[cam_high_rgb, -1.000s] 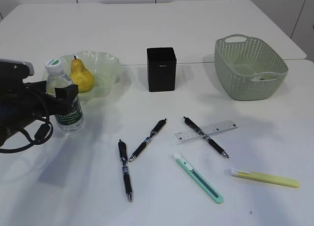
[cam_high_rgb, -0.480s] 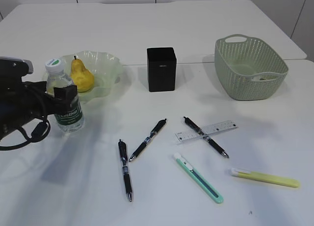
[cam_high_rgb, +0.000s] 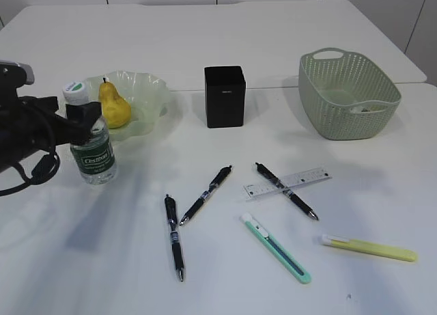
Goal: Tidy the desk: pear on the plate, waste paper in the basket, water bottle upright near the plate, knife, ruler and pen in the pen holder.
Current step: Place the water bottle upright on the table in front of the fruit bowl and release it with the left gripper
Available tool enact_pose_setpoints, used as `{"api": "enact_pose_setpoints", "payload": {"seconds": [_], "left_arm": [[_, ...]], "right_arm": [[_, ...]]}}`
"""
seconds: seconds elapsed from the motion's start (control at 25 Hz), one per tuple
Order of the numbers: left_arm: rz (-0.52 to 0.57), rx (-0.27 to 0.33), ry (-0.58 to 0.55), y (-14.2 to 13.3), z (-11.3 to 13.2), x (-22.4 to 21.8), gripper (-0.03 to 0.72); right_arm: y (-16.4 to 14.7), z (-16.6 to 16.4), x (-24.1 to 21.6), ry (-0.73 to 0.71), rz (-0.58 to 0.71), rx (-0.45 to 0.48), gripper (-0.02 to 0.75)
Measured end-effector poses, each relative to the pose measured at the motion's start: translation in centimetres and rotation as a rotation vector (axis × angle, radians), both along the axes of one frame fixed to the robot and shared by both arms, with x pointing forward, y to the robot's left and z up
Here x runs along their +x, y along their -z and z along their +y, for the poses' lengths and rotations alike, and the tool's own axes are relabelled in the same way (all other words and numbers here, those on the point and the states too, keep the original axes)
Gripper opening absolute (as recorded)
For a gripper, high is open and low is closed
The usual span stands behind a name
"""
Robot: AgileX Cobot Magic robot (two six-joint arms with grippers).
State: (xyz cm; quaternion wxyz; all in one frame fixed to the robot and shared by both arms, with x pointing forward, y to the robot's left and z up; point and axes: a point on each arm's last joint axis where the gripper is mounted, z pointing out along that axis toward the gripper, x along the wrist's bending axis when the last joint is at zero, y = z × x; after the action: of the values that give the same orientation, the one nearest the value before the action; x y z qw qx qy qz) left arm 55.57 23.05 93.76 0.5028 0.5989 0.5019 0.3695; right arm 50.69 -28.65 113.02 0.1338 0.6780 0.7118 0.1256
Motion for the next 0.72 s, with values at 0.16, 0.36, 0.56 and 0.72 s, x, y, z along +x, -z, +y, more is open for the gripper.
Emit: {"api": "enact_pose_setpoints", "payload": {"seconds": [0.16, 0.36, 0.56, 0.72], "left_arm": [[-0.022, -0.004, 0.000, -1.4, 0.1, -0.3, 0.594], [-0.036, -0.005, -0.002, -3.3, 0.2, -0.9, 0.594], [-0.047, -0.005, -0.003, -5.1, 0.4, -1.6, 0.594], [-0.050, -0.004, -0.005, -7.0, 0.6, -2.6, 0.594]], "right_arm": [[0.0, 0.0, 0.0, 0.000, 0.000, -0.002, 0.370], [0.0, 0.0, 0.0, 0.000, 0.000, -0.002, 0.370], [0.0, 0.0, 0.0, 0.019, 0.000, 0.005, 0.370], [0.0, -0.1, 0.0, 0.021, -0.001, 0.000, 0.370]]}}
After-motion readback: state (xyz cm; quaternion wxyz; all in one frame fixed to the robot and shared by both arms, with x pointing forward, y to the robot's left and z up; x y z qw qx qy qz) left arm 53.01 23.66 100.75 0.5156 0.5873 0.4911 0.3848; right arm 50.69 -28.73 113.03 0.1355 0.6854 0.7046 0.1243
